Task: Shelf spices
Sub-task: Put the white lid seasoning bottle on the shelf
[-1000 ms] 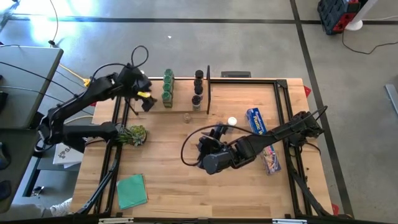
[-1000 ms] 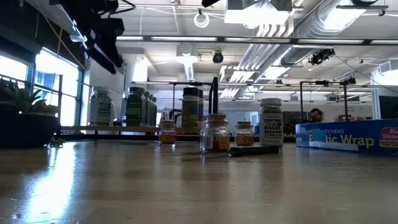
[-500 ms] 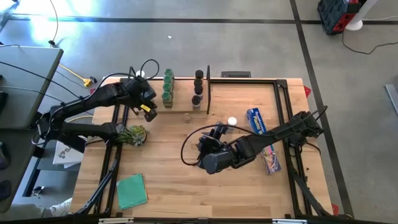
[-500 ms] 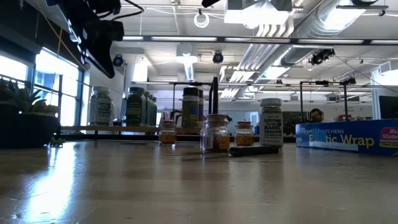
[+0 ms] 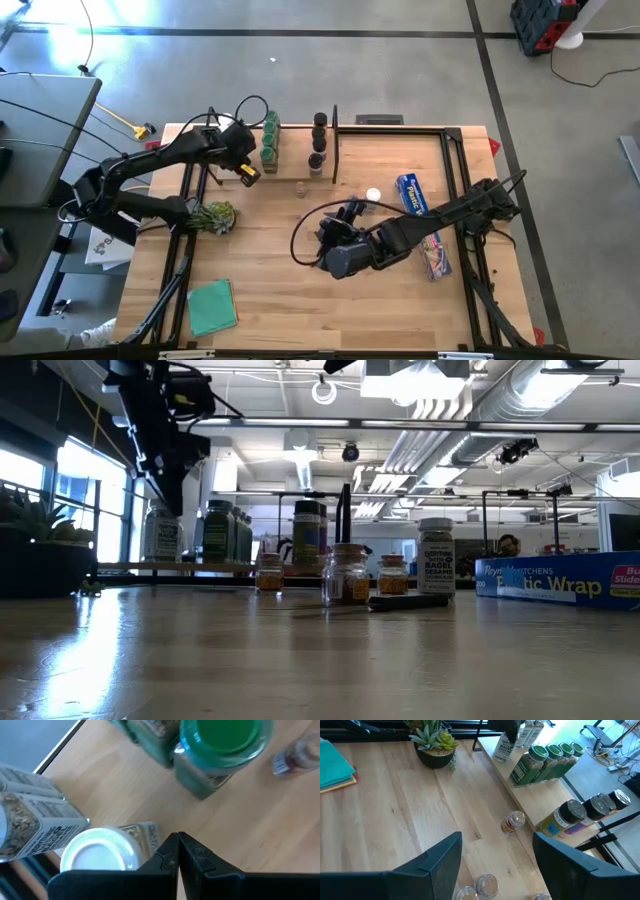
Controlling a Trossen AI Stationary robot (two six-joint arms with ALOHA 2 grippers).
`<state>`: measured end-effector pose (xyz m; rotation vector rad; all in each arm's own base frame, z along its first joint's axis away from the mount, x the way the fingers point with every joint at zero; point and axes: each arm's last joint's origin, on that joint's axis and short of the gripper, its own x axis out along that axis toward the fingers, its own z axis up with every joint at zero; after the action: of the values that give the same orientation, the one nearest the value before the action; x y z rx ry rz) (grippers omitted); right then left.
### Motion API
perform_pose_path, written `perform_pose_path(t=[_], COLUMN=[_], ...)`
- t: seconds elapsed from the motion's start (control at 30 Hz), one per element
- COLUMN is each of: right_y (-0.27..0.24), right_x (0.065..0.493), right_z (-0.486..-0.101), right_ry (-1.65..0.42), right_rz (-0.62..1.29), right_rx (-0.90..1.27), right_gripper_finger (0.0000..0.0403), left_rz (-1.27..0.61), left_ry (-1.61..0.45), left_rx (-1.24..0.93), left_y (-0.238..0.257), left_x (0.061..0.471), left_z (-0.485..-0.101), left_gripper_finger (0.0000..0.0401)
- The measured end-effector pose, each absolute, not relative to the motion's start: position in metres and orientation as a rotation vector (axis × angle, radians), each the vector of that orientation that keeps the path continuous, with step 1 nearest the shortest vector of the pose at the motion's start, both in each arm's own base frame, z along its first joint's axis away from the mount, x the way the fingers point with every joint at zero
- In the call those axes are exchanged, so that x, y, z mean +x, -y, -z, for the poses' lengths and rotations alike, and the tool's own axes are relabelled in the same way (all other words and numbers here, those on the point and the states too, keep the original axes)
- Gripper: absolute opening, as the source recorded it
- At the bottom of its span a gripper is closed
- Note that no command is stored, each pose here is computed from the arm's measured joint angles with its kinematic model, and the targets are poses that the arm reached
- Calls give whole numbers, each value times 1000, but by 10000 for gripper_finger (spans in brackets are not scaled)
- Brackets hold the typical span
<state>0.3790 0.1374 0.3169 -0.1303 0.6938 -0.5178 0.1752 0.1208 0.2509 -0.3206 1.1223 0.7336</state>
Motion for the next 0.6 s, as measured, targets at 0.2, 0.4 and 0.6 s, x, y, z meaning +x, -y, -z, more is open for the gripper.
perform_pose_path(t=[0.2, 0.4, 0.6], right_y=[-137, -137, -137], right_x=[379, 379, 379], right_z=[-317, -317, -317], right_ry=[-694, -694, -694], right_rz=[518, 518, 518], right_rx=[-130, -130, -131], right_gripper_finger=[238, 238, 238], left_rz=[-796, -902, -906], left_ry=[-1193, -1219, -1217], left_rx=[-305, -251, -256], left_y=[-122, -125, -125], left_x=[168, 164, 163], left_z=[-249, -249, -249], left_gripper_finger=[1, 1, 0])
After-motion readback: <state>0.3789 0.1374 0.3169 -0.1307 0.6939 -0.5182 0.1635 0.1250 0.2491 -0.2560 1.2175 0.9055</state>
